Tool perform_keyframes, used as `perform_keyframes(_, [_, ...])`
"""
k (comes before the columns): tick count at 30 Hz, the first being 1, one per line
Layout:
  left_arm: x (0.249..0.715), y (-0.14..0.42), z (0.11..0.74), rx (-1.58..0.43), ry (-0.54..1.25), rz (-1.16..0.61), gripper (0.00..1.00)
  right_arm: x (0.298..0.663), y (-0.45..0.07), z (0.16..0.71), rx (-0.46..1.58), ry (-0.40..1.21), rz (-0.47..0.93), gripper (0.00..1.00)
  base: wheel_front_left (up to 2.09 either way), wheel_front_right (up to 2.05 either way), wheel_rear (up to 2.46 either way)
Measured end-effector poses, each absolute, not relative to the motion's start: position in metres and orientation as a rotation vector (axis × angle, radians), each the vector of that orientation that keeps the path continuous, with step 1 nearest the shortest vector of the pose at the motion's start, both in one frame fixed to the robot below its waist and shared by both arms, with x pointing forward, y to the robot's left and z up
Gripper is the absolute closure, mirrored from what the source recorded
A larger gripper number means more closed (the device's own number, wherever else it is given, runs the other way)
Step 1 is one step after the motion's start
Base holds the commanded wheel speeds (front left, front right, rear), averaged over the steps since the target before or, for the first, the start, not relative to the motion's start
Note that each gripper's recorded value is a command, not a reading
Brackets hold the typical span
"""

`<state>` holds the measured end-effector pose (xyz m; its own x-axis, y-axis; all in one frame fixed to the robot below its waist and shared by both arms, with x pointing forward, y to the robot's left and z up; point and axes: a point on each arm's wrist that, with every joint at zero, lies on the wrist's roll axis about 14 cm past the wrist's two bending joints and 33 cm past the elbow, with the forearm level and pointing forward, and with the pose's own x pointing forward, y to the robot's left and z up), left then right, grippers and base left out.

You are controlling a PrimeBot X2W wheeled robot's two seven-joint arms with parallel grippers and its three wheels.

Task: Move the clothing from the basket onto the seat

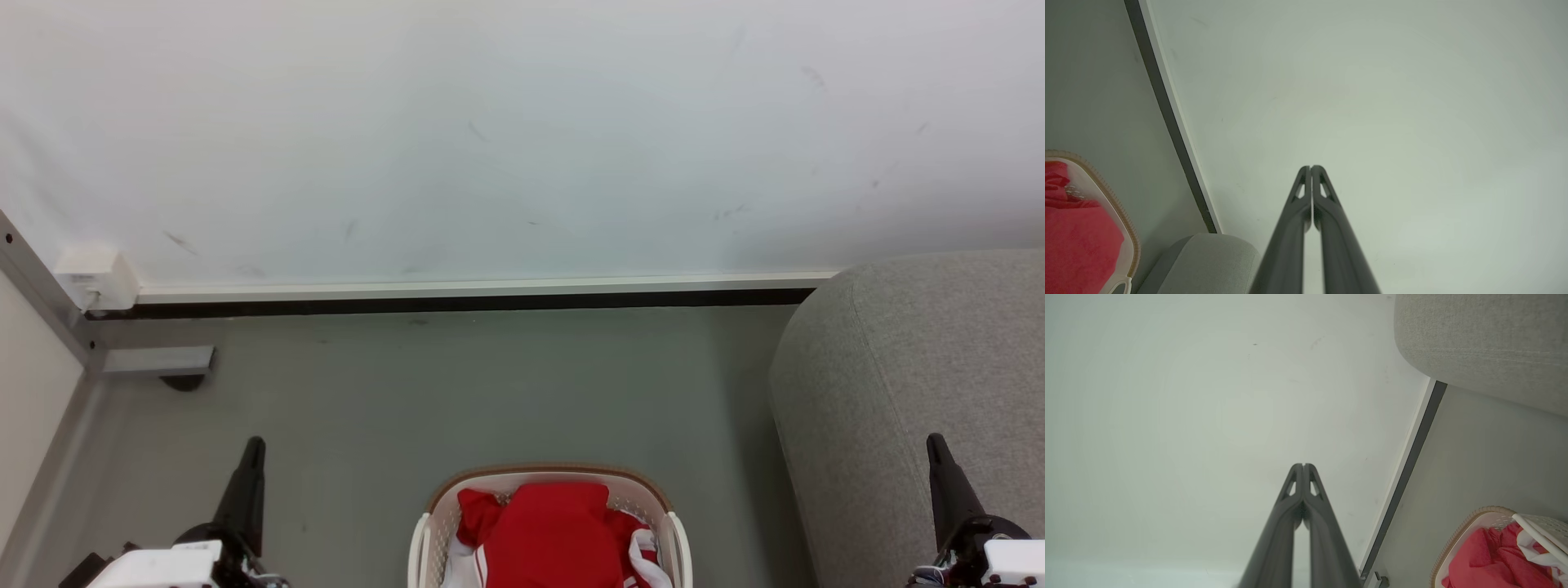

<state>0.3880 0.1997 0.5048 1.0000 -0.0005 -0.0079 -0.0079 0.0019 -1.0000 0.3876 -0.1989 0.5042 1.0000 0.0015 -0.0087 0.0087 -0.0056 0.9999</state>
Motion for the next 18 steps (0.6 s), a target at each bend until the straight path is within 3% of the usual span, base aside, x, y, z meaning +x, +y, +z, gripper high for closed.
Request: perform_keyframes(18, [0.388, 0.1997, 0.5048, -1.569, 0.007, 0.006, 1.0, 0.3876, -0.1989, 0.5042, 1.576, 0.008, -0.006, 1.0, 0.0, 0.0, 0.0])
